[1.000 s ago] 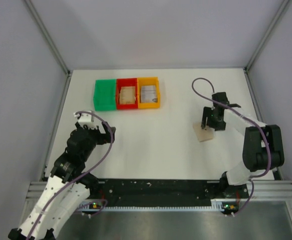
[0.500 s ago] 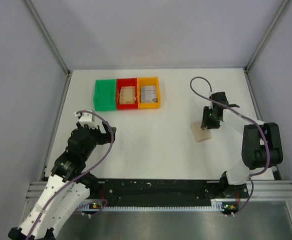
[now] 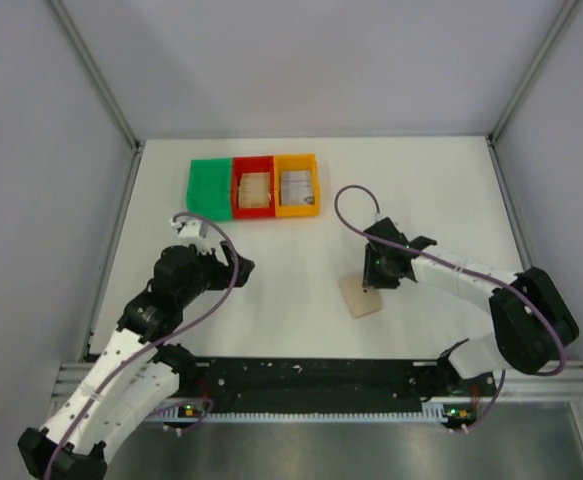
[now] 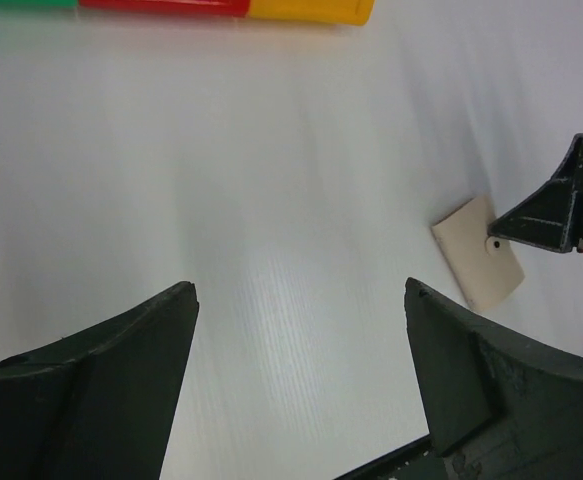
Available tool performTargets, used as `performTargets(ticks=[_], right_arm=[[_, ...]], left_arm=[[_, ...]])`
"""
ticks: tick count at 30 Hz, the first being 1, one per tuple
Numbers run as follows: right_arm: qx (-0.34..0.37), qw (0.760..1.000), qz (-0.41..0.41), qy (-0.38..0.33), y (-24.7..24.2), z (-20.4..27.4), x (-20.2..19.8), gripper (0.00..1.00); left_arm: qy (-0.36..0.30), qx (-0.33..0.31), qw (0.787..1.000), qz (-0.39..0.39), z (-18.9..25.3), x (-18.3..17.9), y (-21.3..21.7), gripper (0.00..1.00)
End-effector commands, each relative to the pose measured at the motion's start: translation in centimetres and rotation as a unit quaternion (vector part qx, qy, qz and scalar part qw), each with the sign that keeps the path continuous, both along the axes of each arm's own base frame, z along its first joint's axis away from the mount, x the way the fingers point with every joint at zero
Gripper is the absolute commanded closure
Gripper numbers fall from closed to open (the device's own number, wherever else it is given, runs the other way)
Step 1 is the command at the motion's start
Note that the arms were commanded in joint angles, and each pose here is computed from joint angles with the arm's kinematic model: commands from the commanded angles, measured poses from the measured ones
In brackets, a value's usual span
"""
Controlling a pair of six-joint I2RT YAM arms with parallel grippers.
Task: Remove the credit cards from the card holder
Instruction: Open the card holder at the center of the board.
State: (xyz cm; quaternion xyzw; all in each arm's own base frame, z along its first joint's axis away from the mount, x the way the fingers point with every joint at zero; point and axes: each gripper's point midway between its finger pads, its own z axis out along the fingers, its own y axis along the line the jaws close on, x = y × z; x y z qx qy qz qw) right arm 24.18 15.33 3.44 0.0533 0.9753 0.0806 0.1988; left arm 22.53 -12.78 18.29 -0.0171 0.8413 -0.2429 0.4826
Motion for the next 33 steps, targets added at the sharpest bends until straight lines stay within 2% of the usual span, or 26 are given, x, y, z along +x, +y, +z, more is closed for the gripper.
performTargets(ticks=[1,7,10,13,15,18,24,33], right_arm=[[0.006,0.998,-0.051,-0.048,2.4,2.5,0.6,0.61],[-0.038,0.996,0.033,-0.069,3.5,4.9,0.3,0.40],[-0.069,0.990,0.096,-0.072,3.5,6.3,-0.4,0.38],[-0.093,0.984,0.142,-0.052,3.2,6.2,-1.2,0.44],[-0.109,0.981,0.157,-0.040,2.7,5.7,-1.5,0.56],[-0.125,0.977,0.171,-0.026,2.5,5.1,-1.6,0.65],[-0.137,0.971,0.197,-0.008,3.9,4.0,-1.9,0.65],[-0.170,0.962,0.211,0.019,4.1,1.6,-1.9,0.66]], left_arm=[[0.034,-0.077,0.996,-0.035,-0.4,0.0,-3.5,0.12],[0.075,-0.102,0.991,-0.044,-1.4,0.2,-5.3,0.13],[0.087,-0.092,0.991,-0.037,-1.9,0.2,-5.0,0.13],[0.087,-0.081,0.993,-0.025,-2.3,0.1,-4.4,0.13],[0.085,-0.075,0.993,-0.016,-2.4,-0.2,-3.8,0.13],[0.082,-0.064,0.995,-0.004,-2.4,-0.4,-3.0,0.13],[0.067,-0.048,0.996,0.034,-2.0,-0.6,-1.2,0.13],[0.065,-0.045,0.996,0.045,-2.0,-1.1,-0.4,0.14]])
